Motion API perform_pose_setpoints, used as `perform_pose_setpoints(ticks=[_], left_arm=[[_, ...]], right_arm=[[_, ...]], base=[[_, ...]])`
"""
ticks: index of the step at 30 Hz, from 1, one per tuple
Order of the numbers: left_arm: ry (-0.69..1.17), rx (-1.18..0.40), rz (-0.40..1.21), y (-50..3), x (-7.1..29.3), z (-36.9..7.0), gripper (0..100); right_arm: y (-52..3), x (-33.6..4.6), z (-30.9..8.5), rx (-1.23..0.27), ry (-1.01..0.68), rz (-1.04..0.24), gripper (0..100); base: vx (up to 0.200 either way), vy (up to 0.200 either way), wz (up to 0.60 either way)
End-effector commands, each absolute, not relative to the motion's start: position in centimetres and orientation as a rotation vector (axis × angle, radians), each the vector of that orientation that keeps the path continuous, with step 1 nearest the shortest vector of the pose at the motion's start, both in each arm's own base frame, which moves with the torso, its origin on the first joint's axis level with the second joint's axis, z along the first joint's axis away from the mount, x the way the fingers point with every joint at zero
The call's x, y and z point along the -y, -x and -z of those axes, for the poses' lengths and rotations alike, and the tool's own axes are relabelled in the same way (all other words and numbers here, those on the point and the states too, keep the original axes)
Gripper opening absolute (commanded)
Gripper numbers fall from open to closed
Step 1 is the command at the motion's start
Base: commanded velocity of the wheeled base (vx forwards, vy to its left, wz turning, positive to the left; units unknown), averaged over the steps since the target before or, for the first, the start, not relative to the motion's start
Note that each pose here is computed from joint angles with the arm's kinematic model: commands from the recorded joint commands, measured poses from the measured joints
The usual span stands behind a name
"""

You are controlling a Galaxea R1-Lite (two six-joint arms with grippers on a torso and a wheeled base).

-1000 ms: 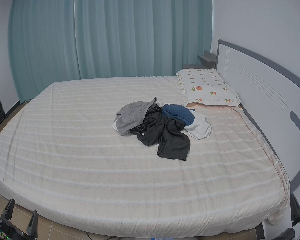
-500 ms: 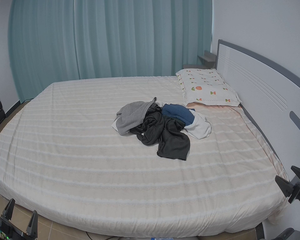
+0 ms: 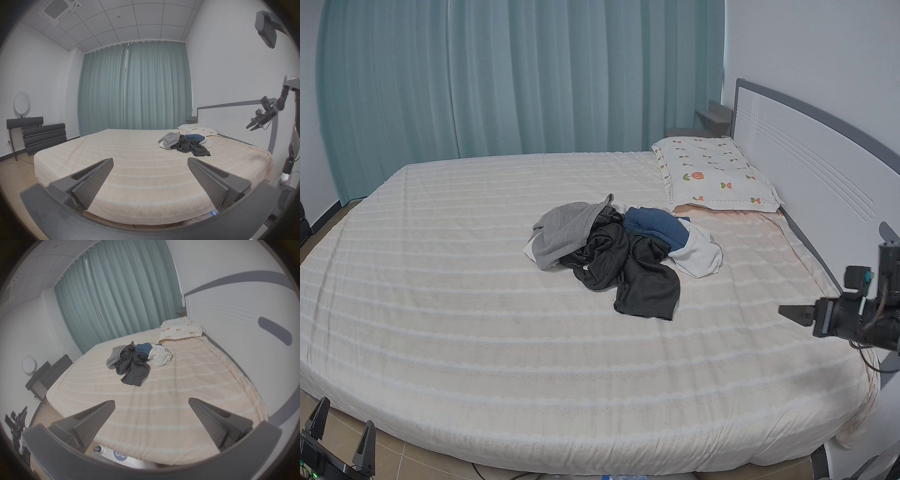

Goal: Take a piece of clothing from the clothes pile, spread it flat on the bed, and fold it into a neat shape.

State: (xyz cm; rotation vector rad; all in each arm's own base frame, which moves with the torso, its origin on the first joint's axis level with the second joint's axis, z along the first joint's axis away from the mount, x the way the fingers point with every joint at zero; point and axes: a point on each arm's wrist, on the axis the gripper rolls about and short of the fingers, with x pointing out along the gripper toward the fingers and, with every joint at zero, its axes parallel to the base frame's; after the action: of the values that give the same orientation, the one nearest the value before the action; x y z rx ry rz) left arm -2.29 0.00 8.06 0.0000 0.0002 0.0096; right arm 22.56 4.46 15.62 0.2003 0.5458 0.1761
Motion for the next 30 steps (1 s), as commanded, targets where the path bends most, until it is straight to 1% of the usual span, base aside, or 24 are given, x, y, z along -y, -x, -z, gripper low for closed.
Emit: perform_pose_setpoints(ticks=[1, 3, 5, 8, 12, 15, 21, 30], left_arm=[[0.000, -0.003, -0.011, 2.3, 0.0, -7.6, 100], [0.000, -0.003, -0.011, 2.3, 0.0, -7.6, 100], [0.000, -0.003, -0.011, 2.3, 0.0, -7.6, 100], [0.000, -0.003, -0.011, 2.3, 0.0, -7.6, 100], [0.000, -0.003, -0.011, 2.3, 0.0, -7.6, 100], [0.000, -0.003, -0.009, 2.3, 0.0, -7.6, 100], [0.000, -0.003, -0.011, 2.3, 0.0, -7.6, 100], [0.000, -0.003, -0.011, 2.3, 0.0, -7.6, 100]], right_arm=[[-39.3, -12.9, -4.4, -0.716, -0.298, -0.165, 100], [-40.2, -13.5, -3.8, -0.716, -0.294, -0.161, 100], [-42.4, -15.2, -2.3, -0.727, -0.302, -0.149, 100], [-43.6, -16.9, -1.1, -0.755, -0.352, -0.143, 100], [-44.7, -18.0, -0.7, -0.759, -0.396, -0.136, 100], [-45.9, -19.4, 0.8, -0.775, -0.423, -0.133, 100], [-46.9, -20.0, 1.6, -0.769, -0.431, -0.099, 100], [-48.3, -20.4, 2.9, -0.739, -0.432, -0.082, 100]], base=[[0.000, 0.000, 0.00], [0.000, 0.000, 0.00], [0.000, 0.000, 0.00], [0.000, 0.000, 0.00], [0.000, 0.000, 0.00], [0.000, 0.000, 0.00], [0.000, 0.000, 0.00], [0.000, 0.000, 0.00]])
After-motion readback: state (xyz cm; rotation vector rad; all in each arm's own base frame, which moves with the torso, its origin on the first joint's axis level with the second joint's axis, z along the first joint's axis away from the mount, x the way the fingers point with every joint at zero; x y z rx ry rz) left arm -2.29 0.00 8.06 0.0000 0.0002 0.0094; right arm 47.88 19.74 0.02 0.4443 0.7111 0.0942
